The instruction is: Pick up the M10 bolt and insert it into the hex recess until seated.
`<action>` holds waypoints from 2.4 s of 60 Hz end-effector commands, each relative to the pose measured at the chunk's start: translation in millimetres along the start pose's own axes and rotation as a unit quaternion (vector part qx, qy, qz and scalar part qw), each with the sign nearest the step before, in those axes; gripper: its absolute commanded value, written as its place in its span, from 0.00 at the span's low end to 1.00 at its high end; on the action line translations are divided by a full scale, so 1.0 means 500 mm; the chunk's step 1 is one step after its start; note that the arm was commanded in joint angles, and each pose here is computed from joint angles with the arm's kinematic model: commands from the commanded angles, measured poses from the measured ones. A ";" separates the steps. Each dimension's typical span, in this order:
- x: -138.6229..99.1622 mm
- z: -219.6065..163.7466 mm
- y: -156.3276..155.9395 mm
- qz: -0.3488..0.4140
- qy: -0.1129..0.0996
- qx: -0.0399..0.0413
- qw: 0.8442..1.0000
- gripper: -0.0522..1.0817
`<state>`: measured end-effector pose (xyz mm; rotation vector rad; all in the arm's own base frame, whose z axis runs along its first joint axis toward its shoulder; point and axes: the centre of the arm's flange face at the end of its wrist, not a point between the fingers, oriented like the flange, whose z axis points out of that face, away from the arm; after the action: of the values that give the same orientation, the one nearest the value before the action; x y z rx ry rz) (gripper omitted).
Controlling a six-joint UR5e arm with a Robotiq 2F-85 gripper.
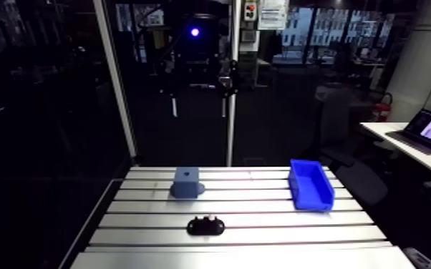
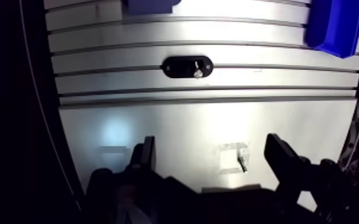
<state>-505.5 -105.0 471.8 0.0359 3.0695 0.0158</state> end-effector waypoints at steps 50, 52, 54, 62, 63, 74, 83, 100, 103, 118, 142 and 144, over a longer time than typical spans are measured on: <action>0.072 0.001 0.007 -0.047 -0.005 -0.007 0.999 0.05; 0.072 0.005 0.008 -0.046 -0.001 -0.007 0.999 0.05; 0.071 0.010 0.008 -0.046 0.005 -0.008 0.999 0.05; 0.066 0.037 0.007 -0.044 0.029 -0.008 0.999 0.05; 0.066 0.037 0.007 -0.044 0.029 -0.008 0.999 0.05; 0.057 0.074 0.011 -0.040 0.025 -0.007 0.999 0.05; 0.048 0.099 0.012 -0.037 0.026 -0.004 0.999 0.05; 0.032 0.170 0.016 -0.004 0.024 0.001 1.000 0.05; 0.027 0.184 0.017 0.003 0.027 0.002 1.000 0.05; 0.015 0.227 0.018 0.022 0.069 0.016 0.997 0.05; -0.010 0.300 0.031 0.040 0.075 0.015 0.996 0.05; -0.012 0.306 0.031 0.040 0.073 0.015 0.996 0.05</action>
<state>-495.5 -89.7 335.9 0.1531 3.2114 -0.0258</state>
